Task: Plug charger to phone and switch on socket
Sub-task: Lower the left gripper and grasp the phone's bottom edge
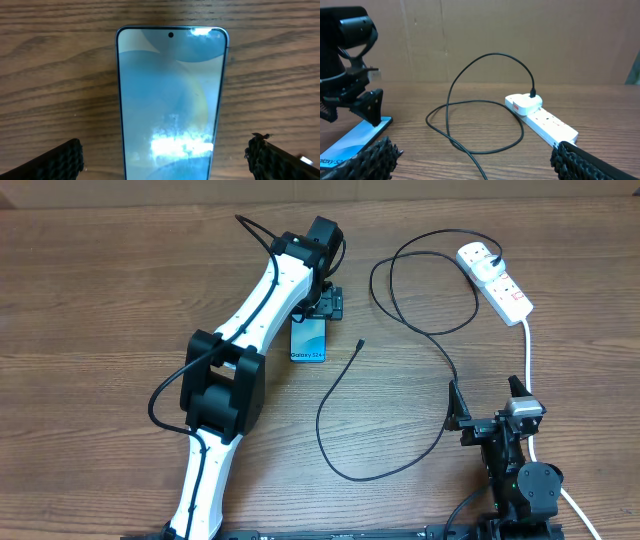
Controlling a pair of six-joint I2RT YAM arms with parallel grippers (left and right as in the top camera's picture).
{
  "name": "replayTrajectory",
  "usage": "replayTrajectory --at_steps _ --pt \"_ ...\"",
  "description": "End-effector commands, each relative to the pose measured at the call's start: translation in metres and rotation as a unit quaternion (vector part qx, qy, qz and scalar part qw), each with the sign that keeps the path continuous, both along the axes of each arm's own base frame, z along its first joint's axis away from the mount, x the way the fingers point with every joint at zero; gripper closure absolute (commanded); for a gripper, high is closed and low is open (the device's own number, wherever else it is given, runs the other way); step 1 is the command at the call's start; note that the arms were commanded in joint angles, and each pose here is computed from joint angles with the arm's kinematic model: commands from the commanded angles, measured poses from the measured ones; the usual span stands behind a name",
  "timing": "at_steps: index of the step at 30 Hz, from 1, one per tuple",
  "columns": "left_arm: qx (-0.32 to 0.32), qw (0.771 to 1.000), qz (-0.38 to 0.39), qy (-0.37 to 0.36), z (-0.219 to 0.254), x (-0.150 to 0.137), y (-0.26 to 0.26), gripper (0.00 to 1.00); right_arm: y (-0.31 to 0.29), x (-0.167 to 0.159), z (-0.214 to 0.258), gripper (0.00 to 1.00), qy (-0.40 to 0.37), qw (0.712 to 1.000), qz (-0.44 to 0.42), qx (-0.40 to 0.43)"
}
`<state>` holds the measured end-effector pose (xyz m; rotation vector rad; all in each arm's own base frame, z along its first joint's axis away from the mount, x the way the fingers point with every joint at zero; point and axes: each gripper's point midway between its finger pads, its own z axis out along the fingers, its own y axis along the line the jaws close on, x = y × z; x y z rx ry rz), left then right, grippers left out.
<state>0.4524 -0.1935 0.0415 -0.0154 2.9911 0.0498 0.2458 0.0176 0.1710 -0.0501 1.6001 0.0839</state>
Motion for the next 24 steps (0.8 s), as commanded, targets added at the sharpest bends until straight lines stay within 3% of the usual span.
replayTrajectory --at_steps 1,13,19,24 --pt "0.012 0.999 -0.004 0.03 -0.028 -0.005 0.005 0.0 0.0 0.0 -0.002 0.0 -0.002 1.0 0.0 -0.001" --pt "0.008 0.999 -0.004 0.039 -0.036 -0.006 0.004 0.0 0.0 0.0 -0.002 0.0 -0.002 1.0 0.0 -0.001" --pt "-0.046 0.997 0.005 0.065 -0.045 -0.008 -0.001 0.0 0.0 0.0 -0.002 0.0 -0.002 1.0 0.0 -0.001" --pt "-0.051 0.996 0.01 0.078 -0.052 -0.009 0.005 0.0 0.0 0.0 -0.002 0.0 -0.002 1.0 0.0 -0.001"
